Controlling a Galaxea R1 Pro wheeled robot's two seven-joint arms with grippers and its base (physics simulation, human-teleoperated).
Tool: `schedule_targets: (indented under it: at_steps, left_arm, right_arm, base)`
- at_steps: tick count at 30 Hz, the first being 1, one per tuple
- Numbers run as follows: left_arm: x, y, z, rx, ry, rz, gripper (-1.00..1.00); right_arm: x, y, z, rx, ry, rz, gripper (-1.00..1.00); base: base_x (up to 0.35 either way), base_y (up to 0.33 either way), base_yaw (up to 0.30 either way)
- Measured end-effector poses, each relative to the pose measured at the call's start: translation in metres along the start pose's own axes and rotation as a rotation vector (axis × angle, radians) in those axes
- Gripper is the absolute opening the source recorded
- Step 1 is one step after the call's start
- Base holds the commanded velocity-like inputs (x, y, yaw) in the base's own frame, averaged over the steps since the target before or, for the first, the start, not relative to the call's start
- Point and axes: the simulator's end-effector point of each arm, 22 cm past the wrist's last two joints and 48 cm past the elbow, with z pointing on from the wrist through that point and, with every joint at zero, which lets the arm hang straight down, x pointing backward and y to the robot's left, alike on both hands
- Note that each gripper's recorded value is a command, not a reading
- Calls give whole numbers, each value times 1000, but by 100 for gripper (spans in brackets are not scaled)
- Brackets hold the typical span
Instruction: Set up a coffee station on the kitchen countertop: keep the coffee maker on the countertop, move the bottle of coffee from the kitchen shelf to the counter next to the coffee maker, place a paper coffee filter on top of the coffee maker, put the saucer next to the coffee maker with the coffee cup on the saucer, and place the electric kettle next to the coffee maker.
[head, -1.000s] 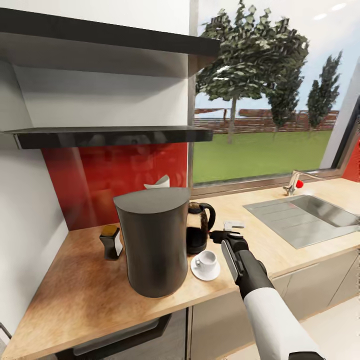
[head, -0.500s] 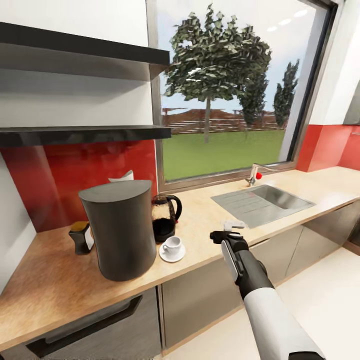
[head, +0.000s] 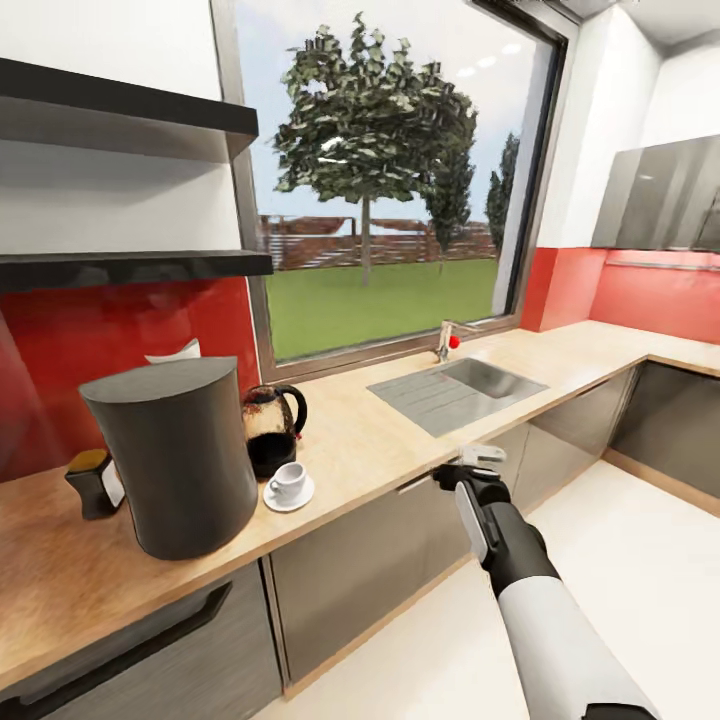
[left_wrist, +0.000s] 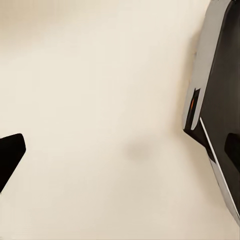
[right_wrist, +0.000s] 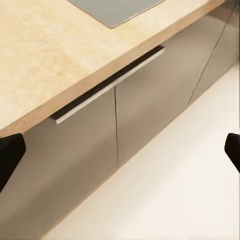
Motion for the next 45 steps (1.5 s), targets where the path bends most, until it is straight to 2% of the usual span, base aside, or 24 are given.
schedule_targets:
  at_steps: [3,6,9,10,12,14,15,18,21,23,27,29,32,37,40,42,45]
  left_arm:
    - [-1,0,0,0,-5,0,100]
    - [-2,0,0,0,-7,0,100]
    - [-3,0,0,1,-12,-2,100]
    - [-4,0,0,1,-13,-2,100]
    - [-6,0,0,1,-23,-3,100]
    - [-9,0,0,1,-38,-8,100]
    - [-12,0,0,1,-47,-12,100]
    - [-17,-2,0,2,-63,-19,100]
    - [-30,-10,-2,15,-107,-32,100]
    - [-43,-26,-6,39,-161,-46,100]
    - [-51,-64,-14,88,-200,-59,100]
    - [-55,-75,-17,103,-220,-67,100]
    - [-62,-77,-19,106,-250,-76,100]
    - [-64,-76,-19,103,-258,-86,100]
    - [-54,-76,-18,101,-229,-86,100]
    - [-41,-77,-18,103,-200,-80,100]
    - [-33,-78,-18,106,-182,-78,100]
  right_arm:
    - [5,-2,1,3,9,-3,100]
    - [39,-1,8,4,72,-17,100]
    - [134,4,20,-2,257,-63,100]
    - [153,5,22,-3,286,-73,100]
    - [236,11,22,-13,382,-102,100]
    - [280,12,15,-20,418,-113,100]
    - [307,13,9,-24,443,-118,100]
    - [349,11,-5,-29,467,-124,100]
    - [420,1,-37,-27,551,-133,100]
    - [475,-9,-69,-24,615,-136,100]
    - [535,-22,-110,-24,639,-150,100]
    - [564,-30,-134,-26,656,-164,100]
    - [588,-35,-157,-30,666,-171,100]
    - [597,-35,-165,-38,667,-165,100]
    - [602,-30,-170,-72,689,-155,100]
    - [611,-32,-177,-70,743,-167,100]
    - [616,-34,-182,-68,775,-173,100]
  base:
    - [-1,0,-300]
    - [0,0,-300]
    - [0,0,-300]
    - [0,0,-300]
    - [0,0,-300]
    - [0,0,-300]
    - [0,0,-300]
    - [0,0,-300]
    - [0,0,-300]
    - [0,0,-300]
    - [0,0,-300]
    - [0,0,-300]
    - [0,0,-300]
    - [0,0,-299]
    - [0,0,-109]
    - [0,0,-15]
    - [0,0,-5]
